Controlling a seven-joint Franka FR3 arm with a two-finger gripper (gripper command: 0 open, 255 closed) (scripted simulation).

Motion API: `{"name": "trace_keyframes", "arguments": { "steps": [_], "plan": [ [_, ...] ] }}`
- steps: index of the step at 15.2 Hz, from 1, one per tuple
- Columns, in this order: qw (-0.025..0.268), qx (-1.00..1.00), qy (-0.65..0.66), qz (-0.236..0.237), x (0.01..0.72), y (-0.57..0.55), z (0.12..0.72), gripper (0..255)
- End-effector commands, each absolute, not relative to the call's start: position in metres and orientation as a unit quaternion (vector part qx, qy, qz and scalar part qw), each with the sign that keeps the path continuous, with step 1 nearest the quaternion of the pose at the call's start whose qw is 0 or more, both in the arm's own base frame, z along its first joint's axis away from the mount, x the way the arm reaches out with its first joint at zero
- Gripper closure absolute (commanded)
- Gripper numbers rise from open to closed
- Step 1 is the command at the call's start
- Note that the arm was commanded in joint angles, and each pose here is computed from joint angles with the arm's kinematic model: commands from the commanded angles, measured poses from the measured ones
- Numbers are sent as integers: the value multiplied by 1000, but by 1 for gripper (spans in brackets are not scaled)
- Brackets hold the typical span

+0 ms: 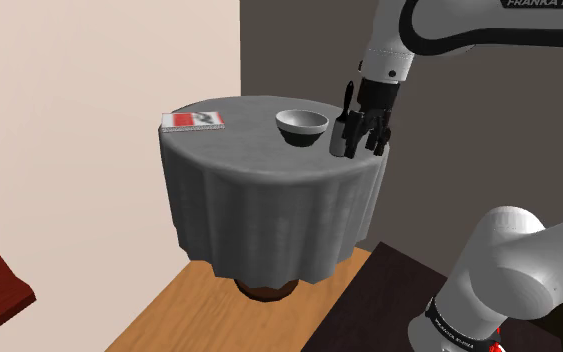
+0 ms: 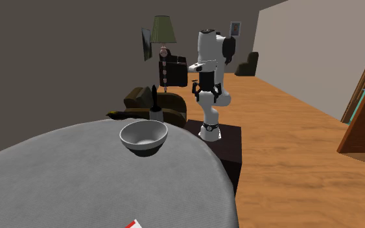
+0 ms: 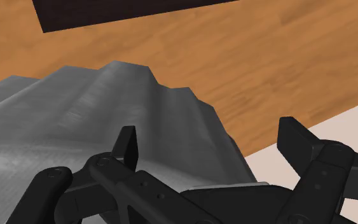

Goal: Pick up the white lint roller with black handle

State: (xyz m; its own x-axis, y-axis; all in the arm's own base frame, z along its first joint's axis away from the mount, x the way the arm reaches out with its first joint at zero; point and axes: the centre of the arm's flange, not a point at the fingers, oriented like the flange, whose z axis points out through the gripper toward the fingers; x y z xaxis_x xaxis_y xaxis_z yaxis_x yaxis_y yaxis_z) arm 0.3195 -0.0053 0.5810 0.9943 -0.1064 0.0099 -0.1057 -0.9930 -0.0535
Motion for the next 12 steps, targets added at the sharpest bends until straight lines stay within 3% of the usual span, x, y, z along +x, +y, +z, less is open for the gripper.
{"name": "trace_keyframes", "arguments": {
  "steps": [1,12],
  "plan": [
    [26,-998,53,-6,319,-5,581,0],
    [77,-989,8,-130,361,-142,587,0]
  ]
}}
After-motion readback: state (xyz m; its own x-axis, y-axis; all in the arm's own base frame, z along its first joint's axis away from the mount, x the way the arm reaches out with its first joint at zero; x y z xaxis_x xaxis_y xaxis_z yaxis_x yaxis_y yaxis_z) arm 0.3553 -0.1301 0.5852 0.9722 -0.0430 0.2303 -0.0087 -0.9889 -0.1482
